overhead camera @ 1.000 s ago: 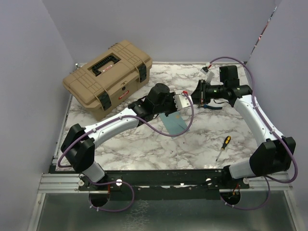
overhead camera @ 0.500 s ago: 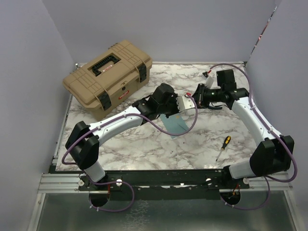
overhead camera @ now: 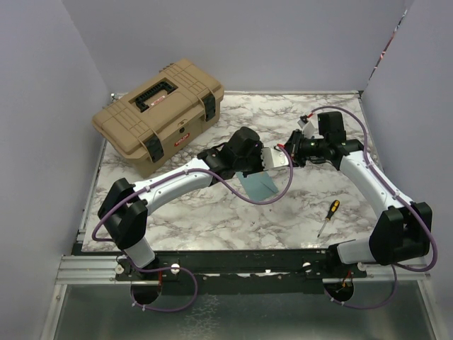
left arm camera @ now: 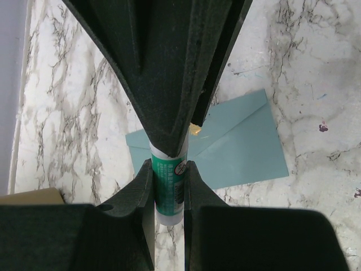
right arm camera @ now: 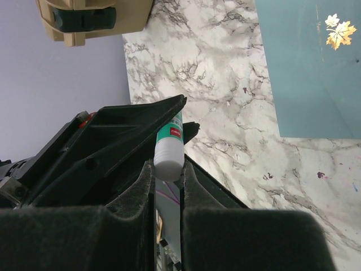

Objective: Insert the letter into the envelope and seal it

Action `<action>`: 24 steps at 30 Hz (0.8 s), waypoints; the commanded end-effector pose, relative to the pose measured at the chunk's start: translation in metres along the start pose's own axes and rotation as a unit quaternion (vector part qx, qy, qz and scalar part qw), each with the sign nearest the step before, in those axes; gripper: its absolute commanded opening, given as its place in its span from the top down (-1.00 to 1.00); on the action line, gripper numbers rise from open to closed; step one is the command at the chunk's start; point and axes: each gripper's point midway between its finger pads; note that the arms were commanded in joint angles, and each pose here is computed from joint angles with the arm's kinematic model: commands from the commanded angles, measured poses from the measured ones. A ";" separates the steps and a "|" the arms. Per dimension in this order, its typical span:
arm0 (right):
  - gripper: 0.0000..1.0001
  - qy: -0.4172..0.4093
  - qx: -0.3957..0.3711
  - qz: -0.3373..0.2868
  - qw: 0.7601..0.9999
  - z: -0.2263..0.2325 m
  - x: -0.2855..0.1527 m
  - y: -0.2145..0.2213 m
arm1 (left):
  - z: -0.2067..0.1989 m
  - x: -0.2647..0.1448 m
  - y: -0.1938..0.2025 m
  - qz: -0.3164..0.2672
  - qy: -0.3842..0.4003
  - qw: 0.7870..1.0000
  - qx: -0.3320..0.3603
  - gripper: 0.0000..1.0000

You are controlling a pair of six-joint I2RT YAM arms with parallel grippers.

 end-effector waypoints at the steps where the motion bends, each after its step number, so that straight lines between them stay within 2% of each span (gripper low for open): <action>1: 0.99 -0.008 0.040 0.060 0.997 -0.001 0.015 0.034 | 0.000 -0.038 -0.162 -0.274 -0.013 0.958 0.090 1.00; 17: 0.99 0.015 0.058 0.093 0.994 -0.010 0.032 0.046 | -0.015 -0.047 -0.189 -0.337 0.028 0.937 0.090 1.00; 24: 0.99 -0.025 0.065 0.101 0.992 -0.002 0.038 0.047 | -0.023 -0.057 -0.205 -0.372 0.055 0.923 0.083 1.00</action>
Point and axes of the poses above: each gripper's point midway between its finger pads, its own x axis out along the fingers, its own z axis along the line the jaws close on, y = z × x, and after that the axes turned 6 degrees about -x, right-handed
